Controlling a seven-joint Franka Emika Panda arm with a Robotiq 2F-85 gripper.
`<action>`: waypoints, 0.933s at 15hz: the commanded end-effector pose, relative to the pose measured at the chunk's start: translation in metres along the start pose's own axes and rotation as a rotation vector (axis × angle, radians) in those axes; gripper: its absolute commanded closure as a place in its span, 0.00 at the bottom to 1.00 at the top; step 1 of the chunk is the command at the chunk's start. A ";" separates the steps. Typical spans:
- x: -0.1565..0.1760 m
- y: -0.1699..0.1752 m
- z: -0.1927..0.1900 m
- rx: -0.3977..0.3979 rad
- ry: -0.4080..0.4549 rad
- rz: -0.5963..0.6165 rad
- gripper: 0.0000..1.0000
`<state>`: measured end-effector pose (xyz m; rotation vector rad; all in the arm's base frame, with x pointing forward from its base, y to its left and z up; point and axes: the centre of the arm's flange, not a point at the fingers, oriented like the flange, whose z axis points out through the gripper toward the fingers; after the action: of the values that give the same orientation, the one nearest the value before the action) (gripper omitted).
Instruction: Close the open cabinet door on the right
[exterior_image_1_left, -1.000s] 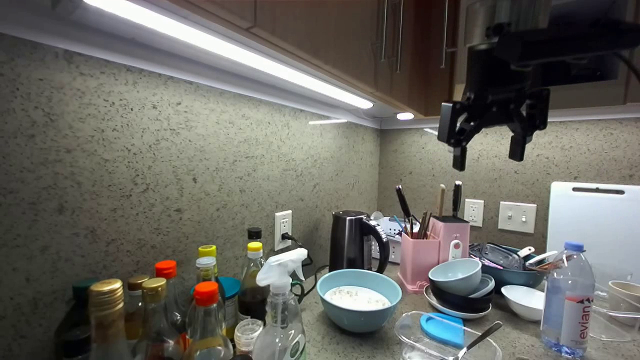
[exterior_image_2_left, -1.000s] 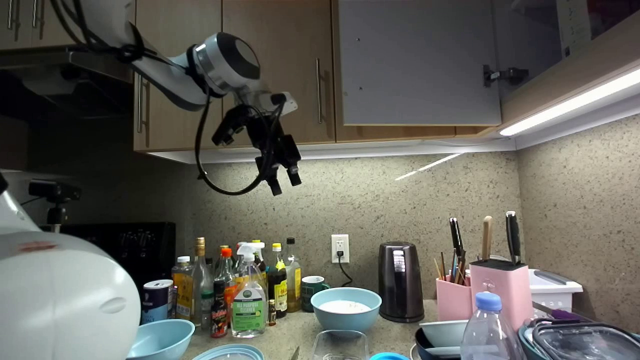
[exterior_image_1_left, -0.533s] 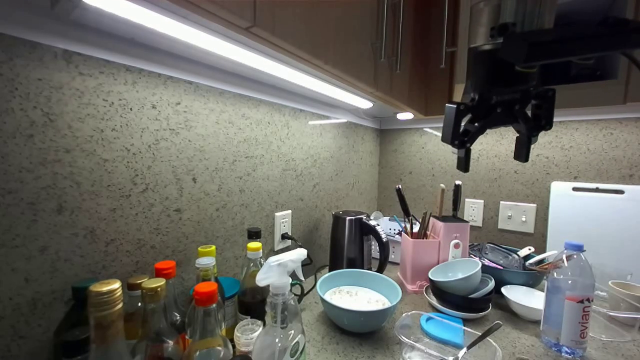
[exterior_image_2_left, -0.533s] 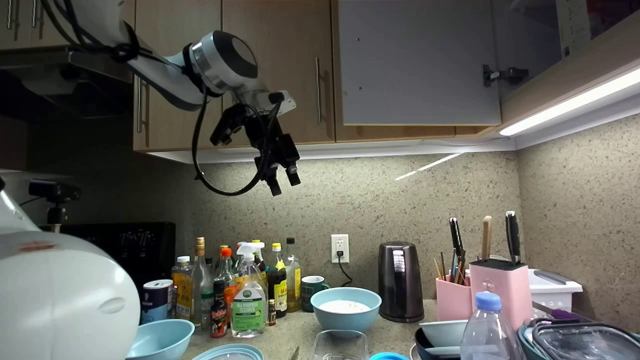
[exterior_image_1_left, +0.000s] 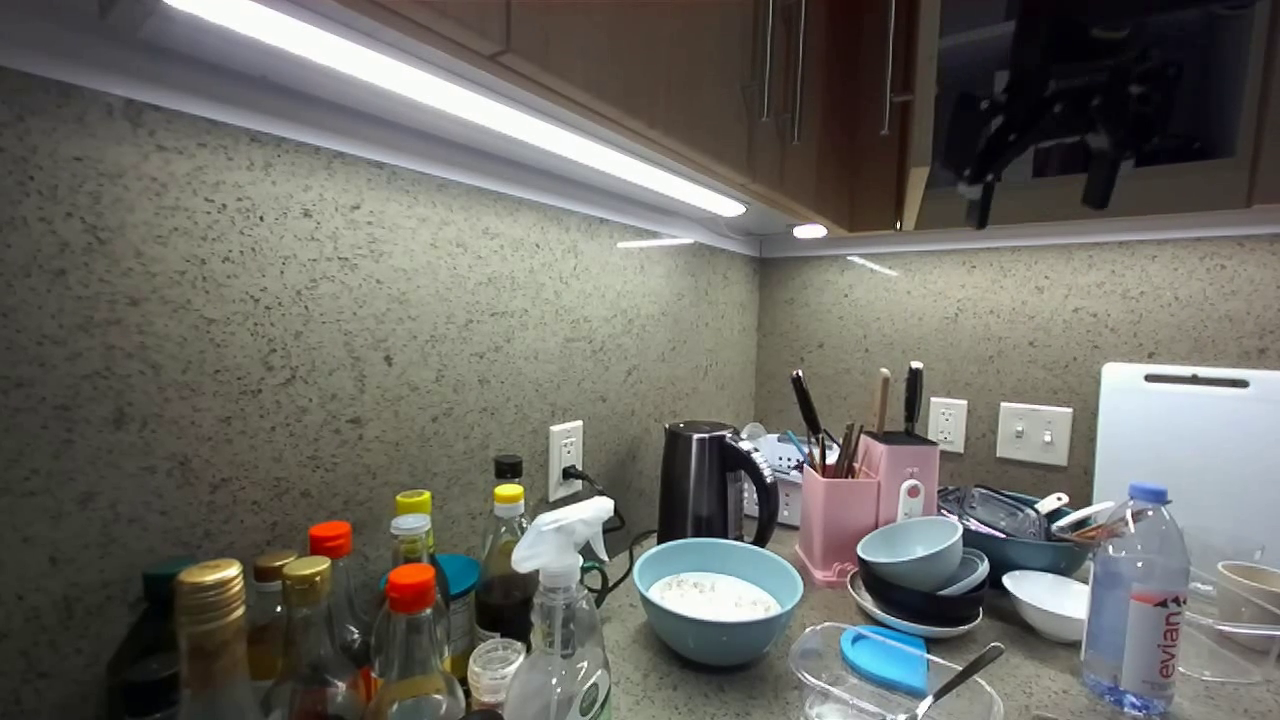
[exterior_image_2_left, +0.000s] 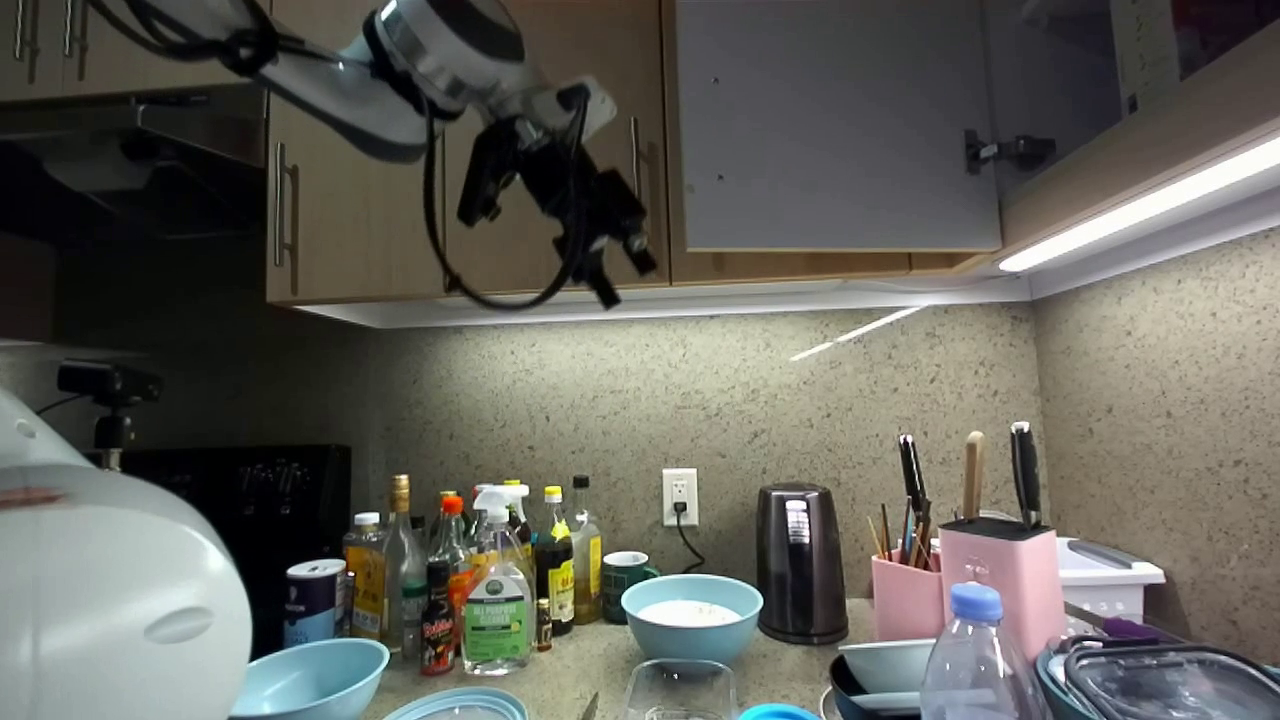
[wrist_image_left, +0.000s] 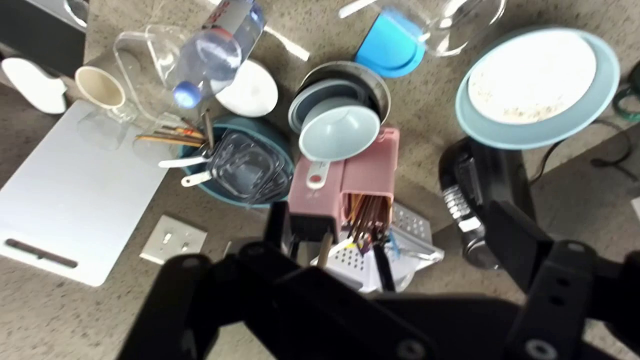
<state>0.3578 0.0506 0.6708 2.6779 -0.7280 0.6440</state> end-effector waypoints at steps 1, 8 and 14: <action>0.008 0.015 -0.013 -0.009 0.042 0.027 0.00; 0.025 0.012 -0.021 0.028 0.130 0.122 0.00; 0.066 0.013 -0.076 0.103 0.356 0.210 0.00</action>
<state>0.3644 0.0399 0.7452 2.5538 -0.8378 1.0912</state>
